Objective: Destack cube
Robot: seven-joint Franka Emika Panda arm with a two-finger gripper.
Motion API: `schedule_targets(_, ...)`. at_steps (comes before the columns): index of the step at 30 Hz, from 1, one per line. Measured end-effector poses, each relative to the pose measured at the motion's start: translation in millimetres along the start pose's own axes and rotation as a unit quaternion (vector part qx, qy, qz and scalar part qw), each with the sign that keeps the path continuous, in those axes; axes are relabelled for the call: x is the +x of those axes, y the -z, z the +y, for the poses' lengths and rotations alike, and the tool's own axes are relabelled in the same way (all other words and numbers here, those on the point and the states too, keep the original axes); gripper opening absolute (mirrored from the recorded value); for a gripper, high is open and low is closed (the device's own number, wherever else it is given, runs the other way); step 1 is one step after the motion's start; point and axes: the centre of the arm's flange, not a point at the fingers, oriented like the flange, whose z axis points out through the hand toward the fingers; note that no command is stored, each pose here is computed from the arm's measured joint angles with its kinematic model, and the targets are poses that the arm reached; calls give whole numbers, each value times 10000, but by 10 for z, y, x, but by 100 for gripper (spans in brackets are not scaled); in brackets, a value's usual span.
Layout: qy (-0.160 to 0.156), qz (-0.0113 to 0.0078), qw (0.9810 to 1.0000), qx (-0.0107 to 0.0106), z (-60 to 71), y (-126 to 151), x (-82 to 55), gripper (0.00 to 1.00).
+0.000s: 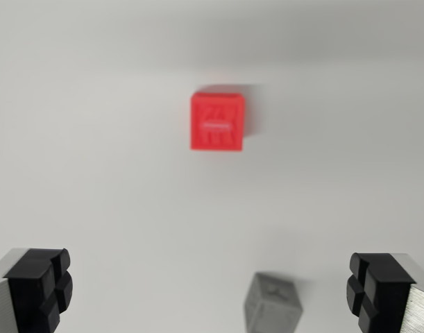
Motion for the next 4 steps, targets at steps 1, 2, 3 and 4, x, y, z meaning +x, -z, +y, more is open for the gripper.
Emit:
schedule_targets(1,0,0,10000,0,0,0,0,100)
schedule_targets(2,0,0,10000,0,0,0,0,100)
schedule_targets(3,0,0,10000,0,0,0,0,100)
schedule_targets(4,0,0,10000,0,0,0,0,100)
